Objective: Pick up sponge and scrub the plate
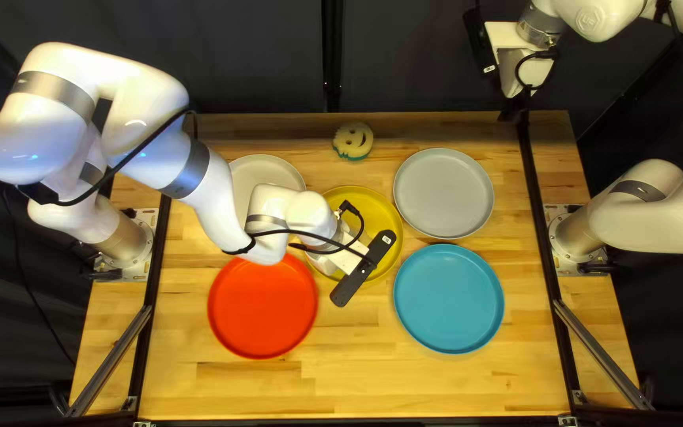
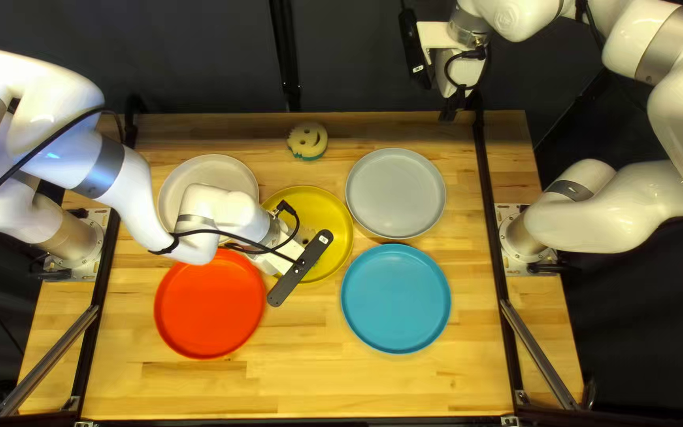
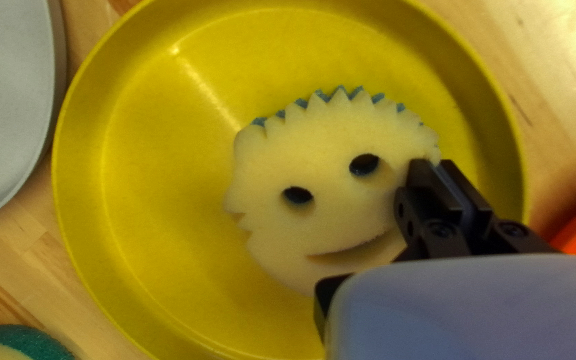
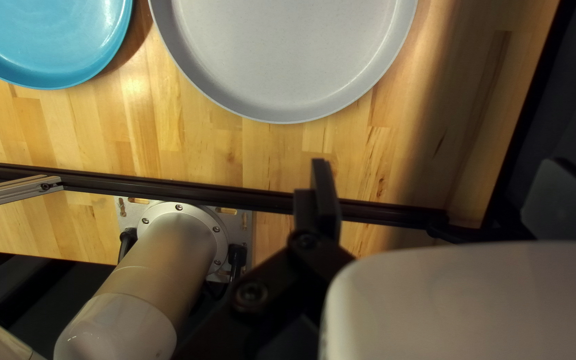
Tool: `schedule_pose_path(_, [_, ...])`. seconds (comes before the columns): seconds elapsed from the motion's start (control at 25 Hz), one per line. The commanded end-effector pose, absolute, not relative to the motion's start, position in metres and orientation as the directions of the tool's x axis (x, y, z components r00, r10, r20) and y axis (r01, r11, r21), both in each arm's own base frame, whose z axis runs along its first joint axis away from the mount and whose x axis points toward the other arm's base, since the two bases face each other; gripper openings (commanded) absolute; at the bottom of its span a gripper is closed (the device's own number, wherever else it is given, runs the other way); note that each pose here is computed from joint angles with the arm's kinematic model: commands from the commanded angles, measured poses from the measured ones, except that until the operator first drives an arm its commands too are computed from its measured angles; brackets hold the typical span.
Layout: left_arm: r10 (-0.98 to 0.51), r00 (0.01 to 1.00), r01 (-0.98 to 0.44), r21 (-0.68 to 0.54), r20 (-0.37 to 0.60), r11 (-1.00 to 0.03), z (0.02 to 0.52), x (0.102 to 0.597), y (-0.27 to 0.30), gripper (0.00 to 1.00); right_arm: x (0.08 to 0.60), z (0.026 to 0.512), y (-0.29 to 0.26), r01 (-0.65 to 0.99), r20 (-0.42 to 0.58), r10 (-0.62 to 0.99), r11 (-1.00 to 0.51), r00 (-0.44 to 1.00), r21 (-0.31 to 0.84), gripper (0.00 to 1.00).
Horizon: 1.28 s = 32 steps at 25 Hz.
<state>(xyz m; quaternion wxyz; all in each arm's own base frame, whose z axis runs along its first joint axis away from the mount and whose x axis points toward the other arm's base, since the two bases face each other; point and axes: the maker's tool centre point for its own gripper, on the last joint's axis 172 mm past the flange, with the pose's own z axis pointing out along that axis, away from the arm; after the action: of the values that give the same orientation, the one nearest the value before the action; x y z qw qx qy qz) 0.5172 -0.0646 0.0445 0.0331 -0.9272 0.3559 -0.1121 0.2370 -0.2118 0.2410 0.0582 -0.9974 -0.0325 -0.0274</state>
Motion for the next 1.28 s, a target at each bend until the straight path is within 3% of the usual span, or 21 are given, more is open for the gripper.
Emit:
schedule_pose_path(0.04, [-0.667, 0.722, -0.652, -0.144, 0.182, -0.745, 0.049, 0.530, -0.050, 0.00, 0.237, 0.241, -0.212, 0.068, 0.058, 0.062, -0.991, 0.996, -0.114, 1.00])
schedule_pose_path(0.36, [-0.676, 0.712, -0.663, -0.136, 0.187, -0.736, 0.042, 0.568, -0.024, 0.00, 0.237, 0.241, -0.212, 0.068, 0.058, 0.062, -0.991, 0.996, -0.114, 1.00])
schedule_pose_path(0.64, [-0.684, 0.704, -0.667, -0.154, 0.188, -0.729, 0.056, 0.550, -0.052, 0.00, 0.237, 0.241, -0.212, 0.068, 0.058, 0.062, -0.991, 0.996, -0.114, 1.00])
schedule_pose_path(0.88, [-0.693, 0.696, -0.666, -0.194, 0.186, -0.720, 0.084, 0.534, -0.105, 0.00, 0.237, 0.241, -0.212, 0.068, 0.058, 0.062, -0.991, 0.996, -0.114, 1.00])
schedule_pose_path(1.28, [-0.713, 0.666, -0.672, -0.238, 0.219, -0.701, 0.079, 0.518, -0.209, 0.00, 0.237, 0.241, -0.212, 0.068, 0.058, 0.062, -0.991, 0.996, -0.114, 1.00])
